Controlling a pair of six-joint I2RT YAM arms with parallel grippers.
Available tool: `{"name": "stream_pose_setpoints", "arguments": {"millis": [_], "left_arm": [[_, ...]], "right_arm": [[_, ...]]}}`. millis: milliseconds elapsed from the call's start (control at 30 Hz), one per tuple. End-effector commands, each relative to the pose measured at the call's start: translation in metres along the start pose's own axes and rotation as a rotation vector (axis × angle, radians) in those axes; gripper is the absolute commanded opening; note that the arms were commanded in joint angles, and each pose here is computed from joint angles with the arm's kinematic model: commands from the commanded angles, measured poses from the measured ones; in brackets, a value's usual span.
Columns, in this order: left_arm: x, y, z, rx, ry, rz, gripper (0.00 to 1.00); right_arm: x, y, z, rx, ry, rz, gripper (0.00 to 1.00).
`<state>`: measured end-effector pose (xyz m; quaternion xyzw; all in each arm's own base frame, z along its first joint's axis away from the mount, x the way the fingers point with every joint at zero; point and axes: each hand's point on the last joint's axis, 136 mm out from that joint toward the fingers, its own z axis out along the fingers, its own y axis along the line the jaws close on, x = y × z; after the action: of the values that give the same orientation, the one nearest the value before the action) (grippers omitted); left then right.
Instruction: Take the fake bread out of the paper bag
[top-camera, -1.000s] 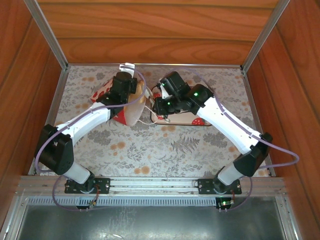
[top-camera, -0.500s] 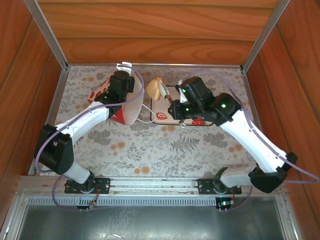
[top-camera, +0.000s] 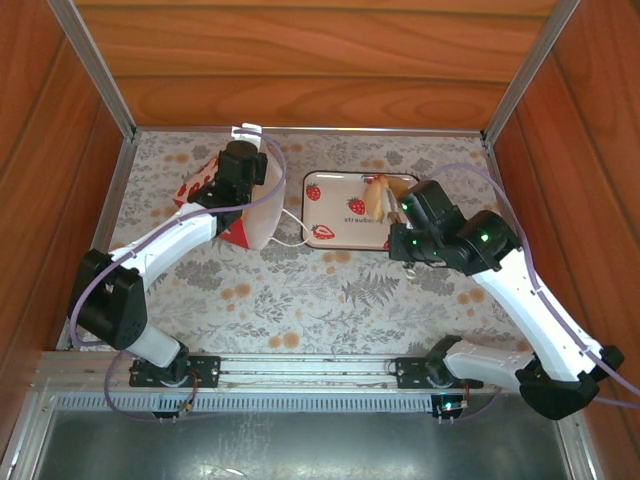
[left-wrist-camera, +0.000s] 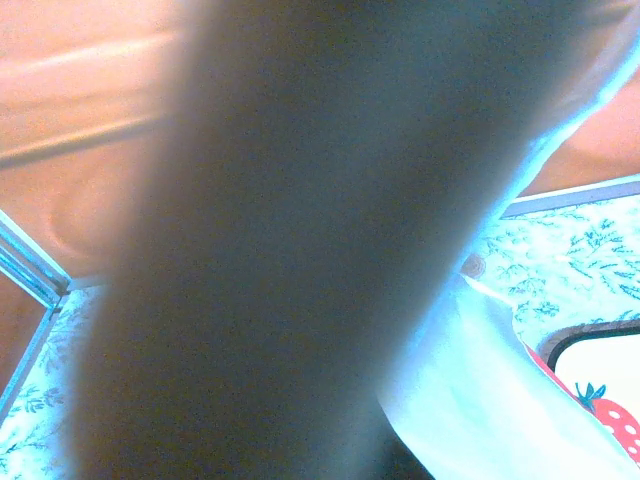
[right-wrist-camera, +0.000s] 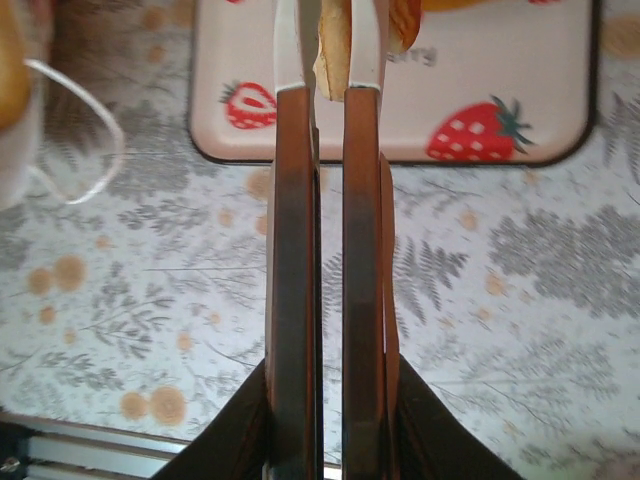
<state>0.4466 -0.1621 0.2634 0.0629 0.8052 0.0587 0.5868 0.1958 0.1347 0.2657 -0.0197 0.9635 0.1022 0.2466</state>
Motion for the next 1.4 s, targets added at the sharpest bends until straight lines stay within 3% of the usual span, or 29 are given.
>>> {"name": "stream_pose_setpoints", "arguments": {"millis": [0,500,933,1367], "left_arm": [[-0.009,0.011,-0.006,-0.023,-0.019,-0.013,0.0],[-0.006,0.009,-0.006,-0.01,-0.015,-0.028,0.0],[-0.005,0.007,-0.005,0.0,-0.011,-0.036,0.0],[-0.002,0.006,-0.002,-0.001,-0.004,-0.033,0.0]], "right_arm": [[0.002,-0.028,-0.007,0.084,-0.036,0.053,0.06],[0.005,-0.064,0.014,0.277,0.025,0.031,0.06],[0.003,-0.075,0.039,0.331,0.083,0.014,0.06],[-0.018,-0.089,0.055,0.476,0.099,-0.045,0.06]]}}
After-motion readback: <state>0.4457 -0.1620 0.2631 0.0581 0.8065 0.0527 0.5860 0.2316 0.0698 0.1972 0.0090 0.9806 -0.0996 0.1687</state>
